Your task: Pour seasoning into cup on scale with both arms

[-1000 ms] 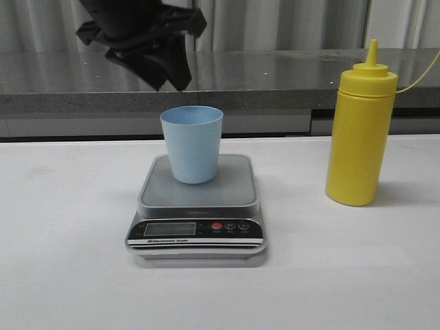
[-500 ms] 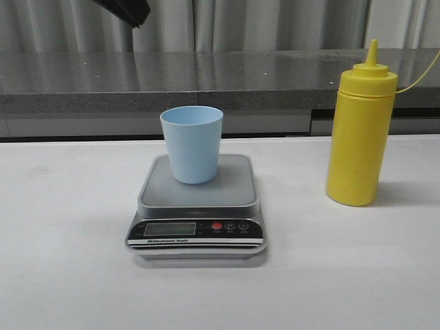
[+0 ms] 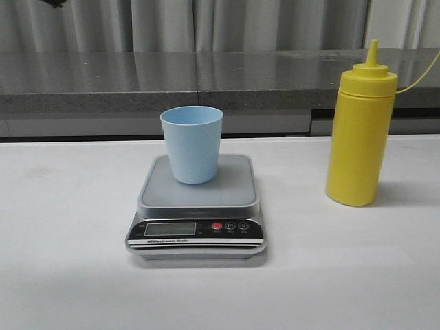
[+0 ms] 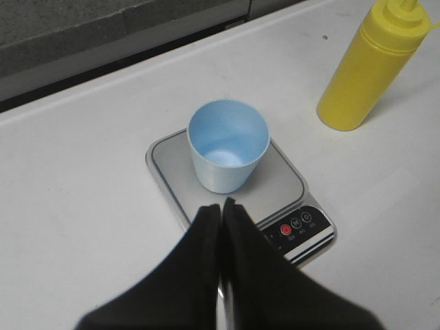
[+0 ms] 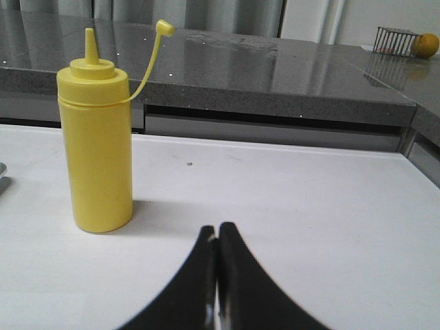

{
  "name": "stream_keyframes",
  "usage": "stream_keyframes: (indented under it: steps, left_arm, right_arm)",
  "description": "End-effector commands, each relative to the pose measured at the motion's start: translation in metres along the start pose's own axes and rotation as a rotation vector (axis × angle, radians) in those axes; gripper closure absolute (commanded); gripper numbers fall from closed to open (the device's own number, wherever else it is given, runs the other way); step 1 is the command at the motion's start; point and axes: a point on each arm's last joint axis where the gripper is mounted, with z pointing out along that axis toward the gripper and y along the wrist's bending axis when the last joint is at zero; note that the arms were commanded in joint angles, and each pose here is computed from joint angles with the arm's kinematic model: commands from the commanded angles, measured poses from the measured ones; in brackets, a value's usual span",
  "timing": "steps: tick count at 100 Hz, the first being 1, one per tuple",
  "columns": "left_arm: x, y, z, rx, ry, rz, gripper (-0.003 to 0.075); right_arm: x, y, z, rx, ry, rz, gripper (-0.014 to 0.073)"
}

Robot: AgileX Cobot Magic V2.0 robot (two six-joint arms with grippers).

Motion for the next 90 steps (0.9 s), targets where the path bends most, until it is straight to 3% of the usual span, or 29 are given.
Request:
stream_keyframes:
  steps: [1, 22, 44, 90]
  left_arm:
    - [-0.004, 0.002, -0.02, -0.014, -0.123, -0.02, 0.0741]
    - [0.028, 0.007, -0.04, -0.051, -0.157, -0.036, 0.0741]
    - [0.06, 0.013, -0.063, -0.126, -0.281, -0.011, 0.0741]
    - [0.117, 0.031, -0.069, -0.314, -0.458, 0.012, 0.0741]
  right_arm:
    - [-0.014, -0.001, -0.003, 0.011, -0.115, -0.008, 0.0655]
    - [-0.014, -0.001, -0.003, 0.011, -0.115, -0.008, 0.0655]
    - [-0.014, -0.001, -0.003, 0.011, -0.115, -0.008, 0.0655]
    - [-0.014, -0.001, -0.003, 0.011, -0.115, -0.008, 0.0655]
